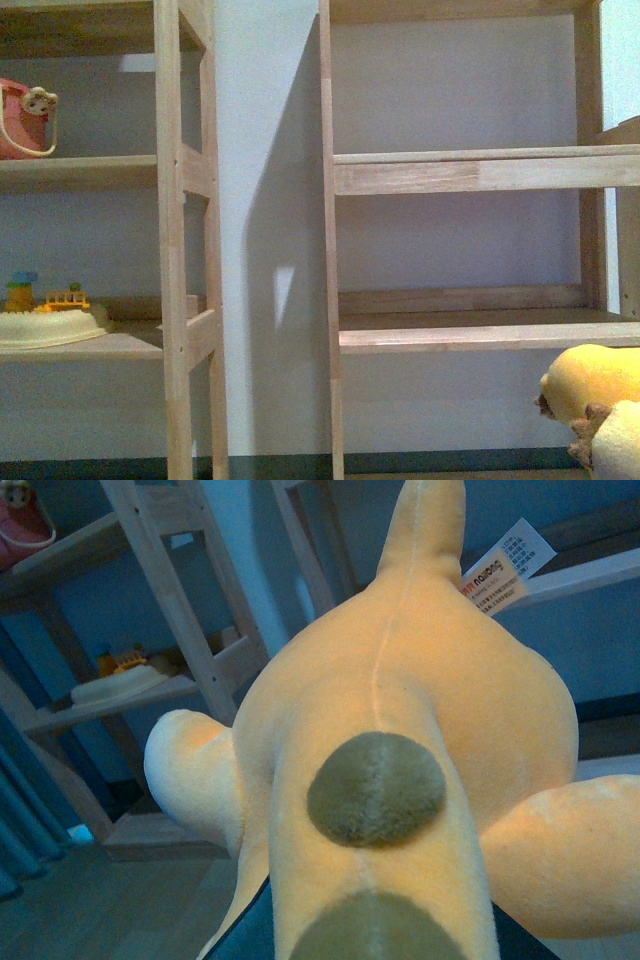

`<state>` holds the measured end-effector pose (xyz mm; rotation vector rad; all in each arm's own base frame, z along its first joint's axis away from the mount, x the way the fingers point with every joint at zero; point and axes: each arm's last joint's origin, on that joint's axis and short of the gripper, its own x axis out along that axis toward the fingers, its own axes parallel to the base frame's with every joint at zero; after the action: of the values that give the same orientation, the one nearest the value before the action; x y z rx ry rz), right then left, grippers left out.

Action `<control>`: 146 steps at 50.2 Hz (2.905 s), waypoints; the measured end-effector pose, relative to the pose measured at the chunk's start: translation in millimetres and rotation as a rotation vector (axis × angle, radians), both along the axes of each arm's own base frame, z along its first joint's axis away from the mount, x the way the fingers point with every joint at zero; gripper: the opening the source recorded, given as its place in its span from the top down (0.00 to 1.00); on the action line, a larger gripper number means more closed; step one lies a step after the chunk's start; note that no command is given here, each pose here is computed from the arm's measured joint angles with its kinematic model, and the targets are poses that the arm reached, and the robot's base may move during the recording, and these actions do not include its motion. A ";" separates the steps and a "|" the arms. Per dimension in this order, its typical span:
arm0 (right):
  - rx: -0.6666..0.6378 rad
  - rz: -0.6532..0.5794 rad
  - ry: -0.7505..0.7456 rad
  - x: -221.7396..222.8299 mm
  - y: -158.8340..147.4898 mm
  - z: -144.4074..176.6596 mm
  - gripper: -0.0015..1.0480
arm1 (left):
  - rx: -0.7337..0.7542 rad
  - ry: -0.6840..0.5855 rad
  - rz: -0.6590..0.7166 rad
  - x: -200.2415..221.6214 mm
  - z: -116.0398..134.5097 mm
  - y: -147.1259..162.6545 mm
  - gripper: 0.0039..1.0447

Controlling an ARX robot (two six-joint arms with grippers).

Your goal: Put away toys

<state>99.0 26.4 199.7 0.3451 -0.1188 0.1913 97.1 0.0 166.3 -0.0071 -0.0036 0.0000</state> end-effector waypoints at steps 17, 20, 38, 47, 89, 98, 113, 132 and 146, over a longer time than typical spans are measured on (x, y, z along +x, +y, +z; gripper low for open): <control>0.000 -0.002 0.000 0.0 0.0 0.0 0.81 | 0.000 0.000 0.000 0.0 0.0 0.0 0.05; 0.000 0.000 0.000 0.0 0.0 0.0 0.81 | 0.000 0.000 0.000 0.0 0.0 0.0 0.05; 0.000 -0.001 0.000 0.0 0.0 0.0 0.81 | 0.000 0.000 0.000 0.0 0.0 0.0 0.05; 0.000 -0.001 0.000 0.0 0.0 0.0 0.81 | 0.000 0.000 -0.001 0.0 0.0 0.0 0.05; -0.286 -0.043 -0.061 4.1 -2.9 64.9 0.81 | 0.000 0.000 0.000 0.0 0.0 0.0 0.05; -0.353 -0.106 -0.310 2.0 -6.8 170.6 0.81 | 0.000 0.000 0.000 0.0 0.0 0.0 0.05; -0.434 -0.172 -0.494 6.9 -22.4 293.4 0.81 | 0.000 0.000 0.000 0.0 0.0 0.0 0.05; -0.365 -0.260 -0.431 35.0 -42.7 392.9 0.81 | 0.000 0.000 0.000 0.0 0.0 0.0 0.05; -0.257 -0.244 -0.279 133.3 -41.2 397.8 0.81 | 0.000 0.000 0.000 0.0 0.0 0.0 0.05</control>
<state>232.3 -14.8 597.4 0.0445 -0.4058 0.0105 97.1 0.0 166.4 -0.0071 -0.0040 -0.0004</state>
